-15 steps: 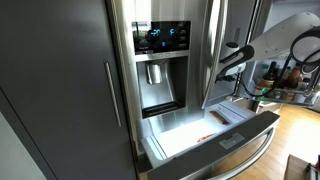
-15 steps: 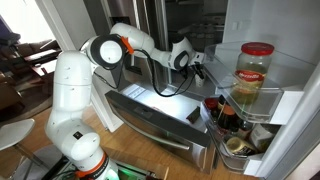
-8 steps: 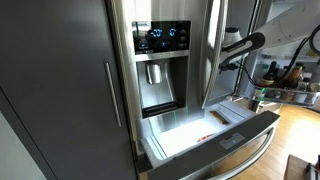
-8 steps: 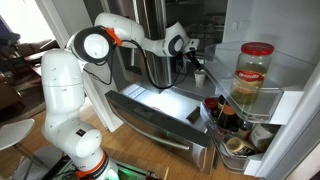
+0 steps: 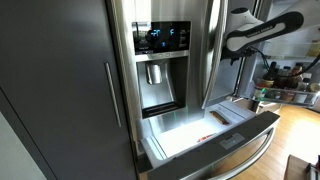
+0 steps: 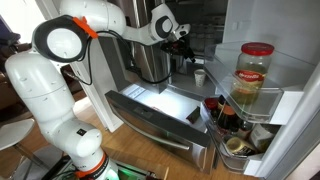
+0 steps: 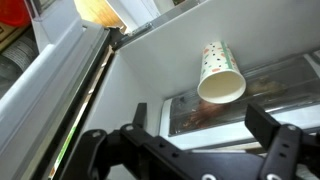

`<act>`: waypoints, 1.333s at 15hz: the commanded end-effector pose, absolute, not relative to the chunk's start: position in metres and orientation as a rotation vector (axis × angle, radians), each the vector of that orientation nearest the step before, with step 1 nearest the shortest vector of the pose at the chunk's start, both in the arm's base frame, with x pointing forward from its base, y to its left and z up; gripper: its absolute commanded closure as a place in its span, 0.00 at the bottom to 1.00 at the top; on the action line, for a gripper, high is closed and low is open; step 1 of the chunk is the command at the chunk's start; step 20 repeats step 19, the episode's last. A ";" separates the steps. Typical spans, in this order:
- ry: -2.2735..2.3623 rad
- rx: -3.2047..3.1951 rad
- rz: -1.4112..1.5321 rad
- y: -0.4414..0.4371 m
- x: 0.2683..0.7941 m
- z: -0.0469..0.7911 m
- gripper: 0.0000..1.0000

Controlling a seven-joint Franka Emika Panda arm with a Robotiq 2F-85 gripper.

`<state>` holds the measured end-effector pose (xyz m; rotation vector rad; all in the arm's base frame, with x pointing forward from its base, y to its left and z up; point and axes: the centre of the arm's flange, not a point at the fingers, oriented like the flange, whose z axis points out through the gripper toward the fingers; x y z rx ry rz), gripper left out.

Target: Pick up the paper cup and pour its contents into the open refrigerator drawer, put the paper cup back on the bottom shelf of the right side of the refrigerator

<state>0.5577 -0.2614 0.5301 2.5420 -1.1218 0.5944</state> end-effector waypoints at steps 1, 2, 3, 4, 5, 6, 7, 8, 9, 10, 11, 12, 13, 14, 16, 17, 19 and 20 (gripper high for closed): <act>-1.106 2.560 0.547 -0.251 0.506 0.535 0.00; -1.123 2.557 0.539 -0.252 0.498 0.537 0.00; -1.138 2.555 0.537 -0.252 0.491 0.538 0.00; -1.158 2.558 0.537 -0.254 0.484 0.540 0.00; -1.181 2.553 0.537 -0.257 0.477 0.538 0.00; -1.198 2.544 0.535 -0.258 0.471 0.540 0.00; -1.214 2.533 0.528 -0.259 0.465 0.541 0.00; -1.233 2.525 0.522 -0.261 0.460 0.540 0.00; -1.255 2.512 0.504 -0.263 0.455 0.541 0.00; -1.279 2.505 0.488 -0.263 0.450 0.540 0.00; -1.310 2.497 0.450 -0.264 0.446 0.539 0.00; -1.333 2.506 0.424 -0.265 0.444 0.536 0.00; -1.355 2.525 0.389 -0.265 0.441 0.533 0.00; -1.376 2.528 0.358 -0.263 0.439 0.528 0.00; -1.388 2.535 0.303 -0.260 0.433 0.519 0.00; -1.385 2.538 0.280 -0.258 0.432 0.515 0.00; -1.342 2.534 0.302 -0.265 0.445 0.518 0.00; -1.342 2.534 0.302 -0.265 0.445 0.518 0.00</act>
